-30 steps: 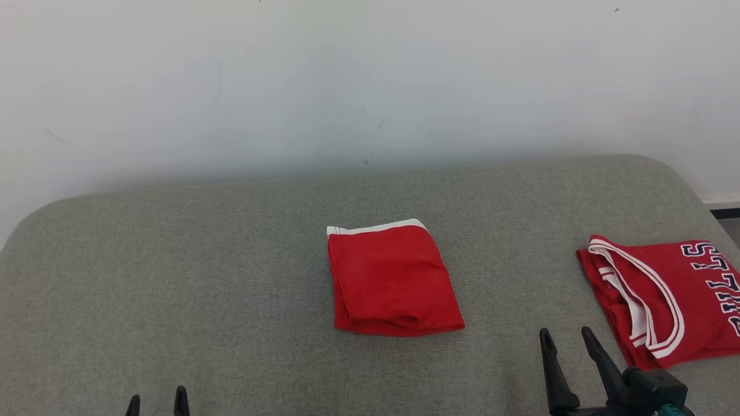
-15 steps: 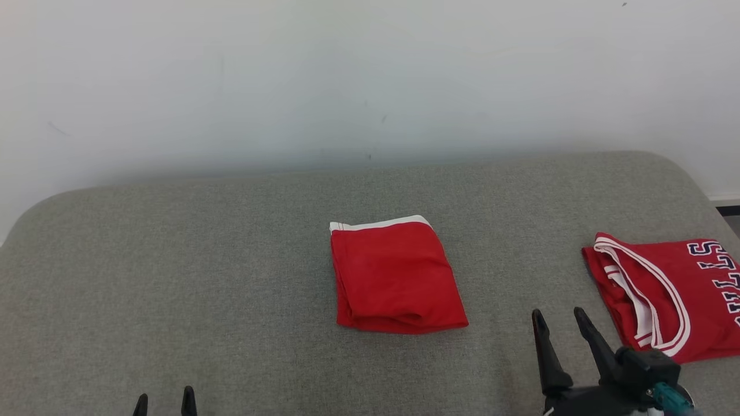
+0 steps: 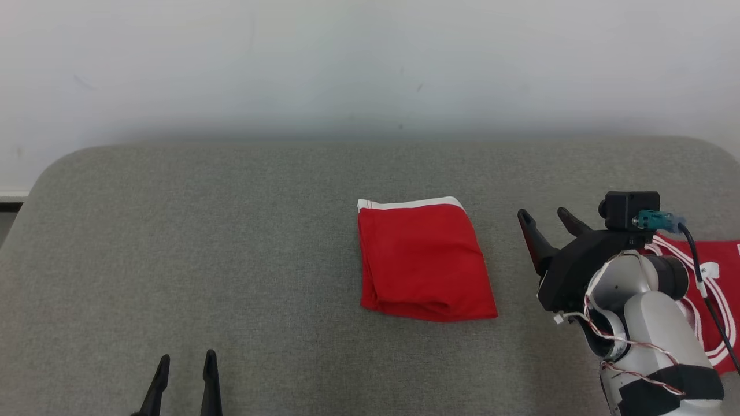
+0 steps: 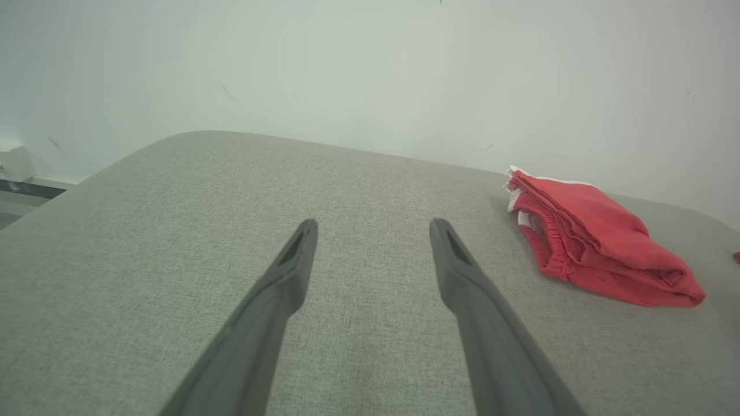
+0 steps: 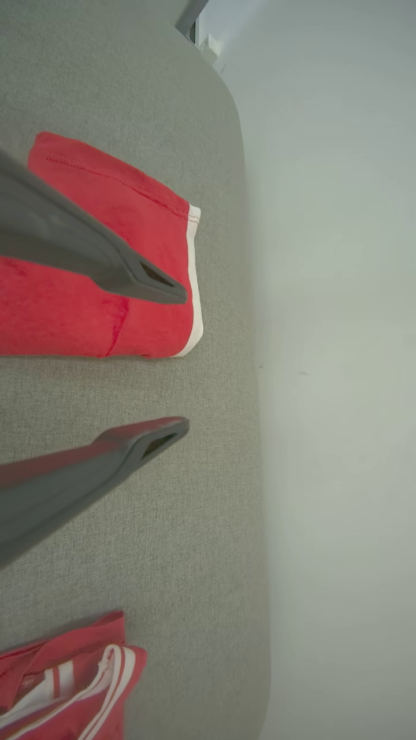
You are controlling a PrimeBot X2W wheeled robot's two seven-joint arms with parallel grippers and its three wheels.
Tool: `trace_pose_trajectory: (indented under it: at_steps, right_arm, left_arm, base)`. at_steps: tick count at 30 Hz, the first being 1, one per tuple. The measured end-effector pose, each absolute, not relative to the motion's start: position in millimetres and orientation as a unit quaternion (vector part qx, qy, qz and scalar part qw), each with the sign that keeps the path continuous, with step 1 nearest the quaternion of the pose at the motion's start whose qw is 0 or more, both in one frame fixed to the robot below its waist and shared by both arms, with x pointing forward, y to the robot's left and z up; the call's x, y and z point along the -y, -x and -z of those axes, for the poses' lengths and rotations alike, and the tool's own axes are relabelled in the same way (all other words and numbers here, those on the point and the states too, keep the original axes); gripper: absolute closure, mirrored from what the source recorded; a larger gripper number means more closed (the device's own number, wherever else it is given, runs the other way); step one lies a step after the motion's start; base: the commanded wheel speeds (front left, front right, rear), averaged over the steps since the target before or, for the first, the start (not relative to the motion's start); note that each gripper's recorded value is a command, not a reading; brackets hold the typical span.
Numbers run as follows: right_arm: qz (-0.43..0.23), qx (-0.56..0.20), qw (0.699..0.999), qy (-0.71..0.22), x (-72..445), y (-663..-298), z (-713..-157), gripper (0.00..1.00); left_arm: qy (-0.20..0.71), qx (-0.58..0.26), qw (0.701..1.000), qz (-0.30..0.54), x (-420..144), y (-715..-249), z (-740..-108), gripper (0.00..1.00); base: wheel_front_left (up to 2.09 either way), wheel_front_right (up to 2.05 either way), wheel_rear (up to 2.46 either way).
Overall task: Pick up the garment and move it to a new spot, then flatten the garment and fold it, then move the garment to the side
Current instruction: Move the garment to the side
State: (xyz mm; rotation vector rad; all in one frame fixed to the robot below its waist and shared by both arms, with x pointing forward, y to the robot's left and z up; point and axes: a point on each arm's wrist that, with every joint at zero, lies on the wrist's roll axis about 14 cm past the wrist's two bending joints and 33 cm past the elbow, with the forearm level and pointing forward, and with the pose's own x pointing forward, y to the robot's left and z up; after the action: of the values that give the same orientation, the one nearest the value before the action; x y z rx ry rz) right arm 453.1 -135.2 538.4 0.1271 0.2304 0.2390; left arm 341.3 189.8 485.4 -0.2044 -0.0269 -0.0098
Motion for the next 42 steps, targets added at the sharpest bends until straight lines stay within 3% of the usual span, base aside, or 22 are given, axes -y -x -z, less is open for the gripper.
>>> trace_pose_trajectory:
  at_steps: [13, 28, 29, 30, 32, 42]
  right_arm:
    - [-0.110, -0.301, 0.945, -0.071, 112, -494, -443, 0.00]
    - [-0.139, -0.391, 0.907, -0.071, 78, -495, -386, 0.00]
    - [-0.142, -0.392, 0.906, -0.072, 76, -494, -385, 0.03]
    - [-0.145, -0.393, 0.905, -0.074, 75, -494, -385, 0.60]
    - [-0.153, -0.392, 0.905, -0.067, 71, -492, -386, 1.00]
    - [-0.178, -0.368, 0.912, -0.012, 67, -488, -408, 1.00]
  left_arm:
    - [0.090, -0.001, 0.995, -0.042, -220, -350, -476, 0.00]
    - [0.085, -0.028, 0.994, -0.070, -233, -343, -460, 0.00]
    - [0.086, -0.028, 0.993, -0.069, -233, -343, -460, 0.00]
    - [0.087, -0.028, 0.993, -0.068, -232, -343, -460, 0.00]
    - [0.087, -0.028, 0.994, -0.067, -231, -344, -460, 0.00]
    - [0.091, -0.019, 0.994, -0.053, -224, -350, -464, 0.00]
  base:
    - [0.00, 0.00, 0.00]
    - [0.00, 0.00, 0.00]
    - [0.00, 0.00, 0.00]
    - [0.00, 0.00, 0.00]
    - [0.00, 0.00, 0.00]
    - [0.00, 0.00, 0.00]
